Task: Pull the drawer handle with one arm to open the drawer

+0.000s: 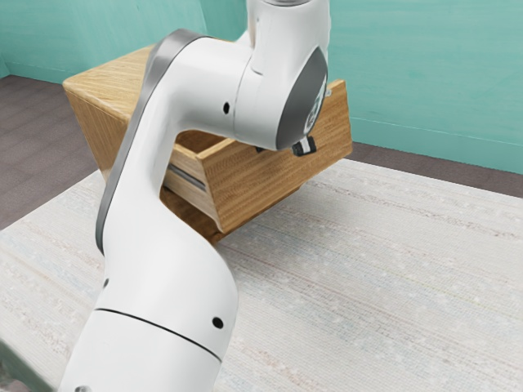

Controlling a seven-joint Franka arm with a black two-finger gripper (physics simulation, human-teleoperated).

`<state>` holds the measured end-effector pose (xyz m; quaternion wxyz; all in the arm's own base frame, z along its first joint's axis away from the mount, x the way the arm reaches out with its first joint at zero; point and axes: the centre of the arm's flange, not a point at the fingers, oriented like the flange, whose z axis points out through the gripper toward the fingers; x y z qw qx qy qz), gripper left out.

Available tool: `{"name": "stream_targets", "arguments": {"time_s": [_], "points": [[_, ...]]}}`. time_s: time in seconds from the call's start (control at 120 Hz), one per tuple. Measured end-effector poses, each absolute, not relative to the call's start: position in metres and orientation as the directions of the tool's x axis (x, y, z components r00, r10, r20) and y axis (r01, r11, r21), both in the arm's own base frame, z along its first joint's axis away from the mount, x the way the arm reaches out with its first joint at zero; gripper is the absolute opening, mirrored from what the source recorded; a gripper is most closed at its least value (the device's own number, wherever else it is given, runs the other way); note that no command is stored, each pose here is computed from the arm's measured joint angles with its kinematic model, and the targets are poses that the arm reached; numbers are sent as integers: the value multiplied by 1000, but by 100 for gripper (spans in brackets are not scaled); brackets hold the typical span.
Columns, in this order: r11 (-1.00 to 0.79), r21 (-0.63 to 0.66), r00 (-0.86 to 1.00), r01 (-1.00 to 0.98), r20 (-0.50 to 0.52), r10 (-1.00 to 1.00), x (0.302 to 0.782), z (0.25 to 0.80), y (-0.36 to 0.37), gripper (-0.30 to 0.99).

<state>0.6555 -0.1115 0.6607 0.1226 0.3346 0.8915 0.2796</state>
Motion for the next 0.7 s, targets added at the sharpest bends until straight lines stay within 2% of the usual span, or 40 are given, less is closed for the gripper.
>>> {"name": "stream_targets", "arguments": {"time_s": [0.25, 0.333, 0.433, 0.483, 0.517, 0.625, 0.7], "points": [[606, 584, -729, 540, -36, 684, 651, 662, -134, 3], [568, 611, -691, 551, -47, 721, 638, 678, -171, 3], [392, 724, -517, 567, -58, 854, 569, 749, -298, 25], [335, 734, -445, 590, -51, 894, 541, 773, -325, 35], [339, 712, -413, 615, -74, 907, 535, 789, -311, 39], [412, 493, -368, 766, -189, 910, 565, 808, -172, 51], [420, 399, -362, 815, -215, 907, 552, 819, -95, 56]]}}
